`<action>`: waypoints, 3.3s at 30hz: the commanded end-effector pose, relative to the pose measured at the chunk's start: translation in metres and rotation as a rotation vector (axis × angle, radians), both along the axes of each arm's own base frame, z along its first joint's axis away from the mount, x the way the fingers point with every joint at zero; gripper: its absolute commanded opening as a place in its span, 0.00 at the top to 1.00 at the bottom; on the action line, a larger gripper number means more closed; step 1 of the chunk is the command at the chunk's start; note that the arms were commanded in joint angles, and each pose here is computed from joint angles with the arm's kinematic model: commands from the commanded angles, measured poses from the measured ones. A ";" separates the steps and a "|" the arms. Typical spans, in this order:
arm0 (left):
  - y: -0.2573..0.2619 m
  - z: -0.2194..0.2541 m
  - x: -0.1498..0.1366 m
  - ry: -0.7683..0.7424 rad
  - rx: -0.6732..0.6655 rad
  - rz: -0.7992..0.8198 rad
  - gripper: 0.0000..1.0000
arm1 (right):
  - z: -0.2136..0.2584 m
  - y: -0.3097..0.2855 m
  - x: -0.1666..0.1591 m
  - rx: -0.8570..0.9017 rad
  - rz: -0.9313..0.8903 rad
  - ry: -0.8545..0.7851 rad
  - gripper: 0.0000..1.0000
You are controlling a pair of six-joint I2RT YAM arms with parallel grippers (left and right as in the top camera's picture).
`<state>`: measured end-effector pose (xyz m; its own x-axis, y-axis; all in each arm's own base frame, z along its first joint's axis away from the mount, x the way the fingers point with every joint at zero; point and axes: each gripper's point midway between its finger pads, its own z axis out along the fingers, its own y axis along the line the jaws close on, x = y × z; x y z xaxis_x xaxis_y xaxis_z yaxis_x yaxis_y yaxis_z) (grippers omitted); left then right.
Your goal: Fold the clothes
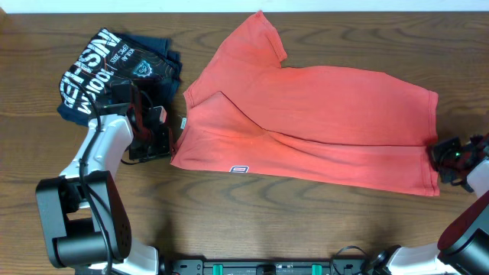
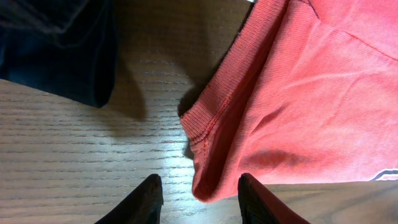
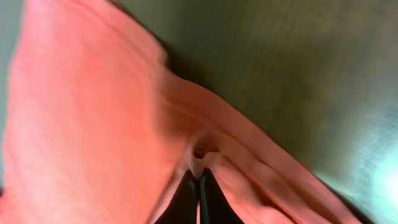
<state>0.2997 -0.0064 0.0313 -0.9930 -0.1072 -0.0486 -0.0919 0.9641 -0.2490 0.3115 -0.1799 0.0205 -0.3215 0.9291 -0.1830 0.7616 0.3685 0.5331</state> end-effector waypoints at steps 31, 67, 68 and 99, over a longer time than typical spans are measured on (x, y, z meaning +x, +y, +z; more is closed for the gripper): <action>-0.043 0.037 0.010 -0.104 -0.181 -0.090 0.51 | -0.006 0.095 -0.014 0.150 0.332 0.090 0.86; -0.101 0.031 0.127 -0.575 -0.194 -0.290 0.73 | -0.021 0.109 -0.030 0.078 0.365 0.252 0.91; -0.099 0.030 0.127 -0.574 -0.185 -0.287 0.74 | -0.021 0.109 -0.031 0.079 0.365 0.253 0.91; -0.140 0.064 0.141 -0.738 -0.389 -0.414 0.87 | -0.022 0.111 -0.035 0.091 0.366 0.271 0.91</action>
